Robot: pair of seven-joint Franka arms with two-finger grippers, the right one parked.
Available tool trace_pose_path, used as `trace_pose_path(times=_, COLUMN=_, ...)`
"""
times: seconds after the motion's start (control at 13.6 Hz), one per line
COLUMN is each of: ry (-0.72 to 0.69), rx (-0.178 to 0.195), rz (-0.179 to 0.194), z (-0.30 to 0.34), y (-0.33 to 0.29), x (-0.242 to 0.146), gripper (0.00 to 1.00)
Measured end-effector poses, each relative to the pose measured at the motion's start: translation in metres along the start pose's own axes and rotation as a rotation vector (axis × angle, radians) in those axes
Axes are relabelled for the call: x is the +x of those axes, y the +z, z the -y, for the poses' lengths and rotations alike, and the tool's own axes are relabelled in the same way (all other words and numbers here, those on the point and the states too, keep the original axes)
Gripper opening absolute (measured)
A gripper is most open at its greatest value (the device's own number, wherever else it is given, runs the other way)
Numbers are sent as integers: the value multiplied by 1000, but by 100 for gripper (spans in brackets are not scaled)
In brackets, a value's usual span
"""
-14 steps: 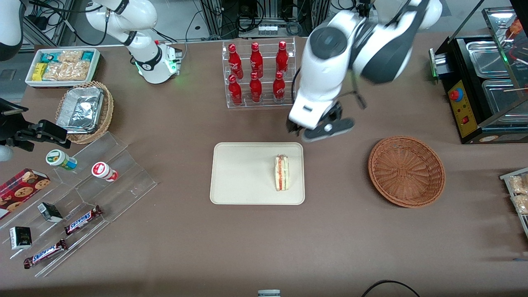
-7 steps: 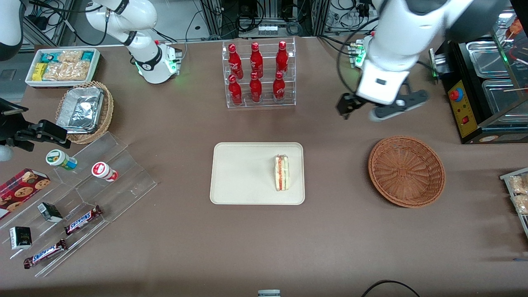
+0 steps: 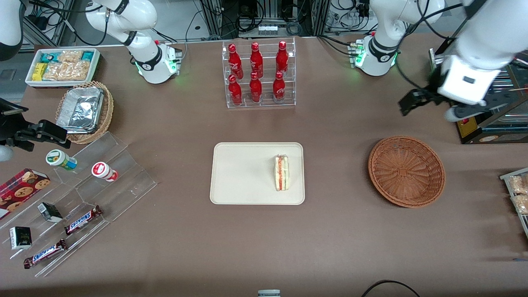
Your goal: Place sandwich from basket to tray
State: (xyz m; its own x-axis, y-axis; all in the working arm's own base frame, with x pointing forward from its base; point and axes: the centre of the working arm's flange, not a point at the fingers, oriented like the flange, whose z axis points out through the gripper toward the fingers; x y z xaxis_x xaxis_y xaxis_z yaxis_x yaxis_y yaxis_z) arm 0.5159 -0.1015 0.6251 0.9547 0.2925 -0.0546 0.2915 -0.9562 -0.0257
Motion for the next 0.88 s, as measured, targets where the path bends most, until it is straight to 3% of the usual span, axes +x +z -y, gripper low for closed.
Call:
trace_pose_path(times=0.51, ry=26, rx=-9, rz=19, z=105, y=-13, x=24, gripper=100)
trace_pose_path(times=0.88, ry=65, rx=-9, rz=19, z=95, y=-13, x=21, gripper=100)
